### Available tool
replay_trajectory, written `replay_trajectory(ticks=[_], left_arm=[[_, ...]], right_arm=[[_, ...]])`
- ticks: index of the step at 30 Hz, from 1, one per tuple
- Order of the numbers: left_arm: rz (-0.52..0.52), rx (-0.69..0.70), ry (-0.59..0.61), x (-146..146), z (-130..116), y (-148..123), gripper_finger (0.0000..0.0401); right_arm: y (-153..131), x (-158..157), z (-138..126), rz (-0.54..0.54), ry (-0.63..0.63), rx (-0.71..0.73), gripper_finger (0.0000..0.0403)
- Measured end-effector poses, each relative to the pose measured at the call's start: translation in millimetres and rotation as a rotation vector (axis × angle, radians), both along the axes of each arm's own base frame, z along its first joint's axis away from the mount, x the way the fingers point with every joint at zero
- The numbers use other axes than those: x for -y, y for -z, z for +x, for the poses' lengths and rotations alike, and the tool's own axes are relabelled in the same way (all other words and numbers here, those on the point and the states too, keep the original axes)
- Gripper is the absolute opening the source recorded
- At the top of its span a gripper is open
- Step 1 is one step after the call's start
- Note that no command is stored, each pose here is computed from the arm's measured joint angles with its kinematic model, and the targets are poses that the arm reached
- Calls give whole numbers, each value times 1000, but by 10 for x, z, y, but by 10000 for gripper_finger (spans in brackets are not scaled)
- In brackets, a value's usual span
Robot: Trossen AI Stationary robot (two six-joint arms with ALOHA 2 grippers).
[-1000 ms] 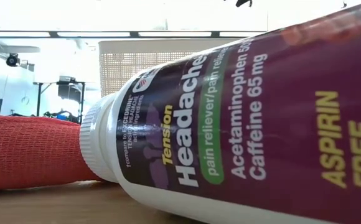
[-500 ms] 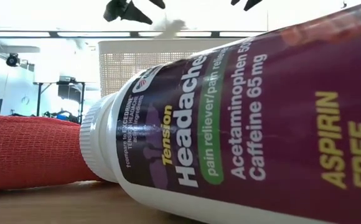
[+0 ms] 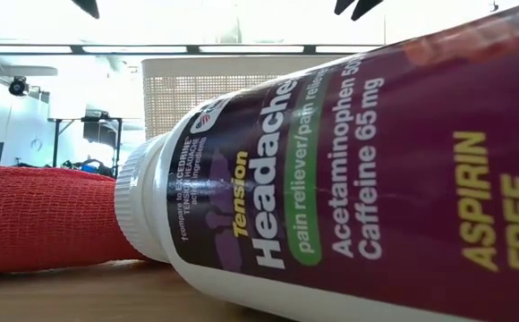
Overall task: Pick & place medical supplies in basket/bin
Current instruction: Put the white pill bottle into the white bin
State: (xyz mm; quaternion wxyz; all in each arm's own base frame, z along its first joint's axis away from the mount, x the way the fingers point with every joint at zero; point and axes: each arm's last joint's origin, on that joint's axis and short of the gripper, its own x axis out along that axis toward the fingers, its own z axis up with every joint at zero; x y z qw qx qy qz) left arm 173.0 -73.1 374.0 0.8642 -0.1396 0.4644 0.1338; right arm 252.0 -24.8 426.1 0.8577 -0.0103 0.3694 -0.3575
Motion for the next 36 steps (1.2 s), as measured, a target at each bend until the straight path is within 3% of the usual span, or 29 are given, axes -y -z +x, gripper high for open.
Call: replay_trajectory(ticks=[5, 8, 14, 18, 22, 27, 31, 36], left_arm=[[-51, -113, 140, 371, -47, 205, 276], [-102, -272, 193, 554, -99, 383, 270], [-62, -610, 245, 813, -131, 802, 262], [-53, -718, 243, 879, -77, 966, 262], [-59, -697, 268, 899, -97, 990, 262], [-90, -544, 247, 792, -273, 949, 262], [-95, -552, 258, 684, -502, 1089, 262], [-158, -477, 268, 623, -569, 1233, 262]], right_arm=[[68, 0, 17, 0, -2, -26, 368], [136, 5, 33, -1, -3, -49, 368], [307, 7, 91, -1, -5, -81, 368], [392, 2, 126, 16, -26, -89, 368], [420, -8, 163, 44, -67, -82, 368], [414, -7, 167, 44, -66, -73, 368], [413, -8, 166, 44, -67, -73, 368], [414, -8, 166, 51, -58, -64, 368]])
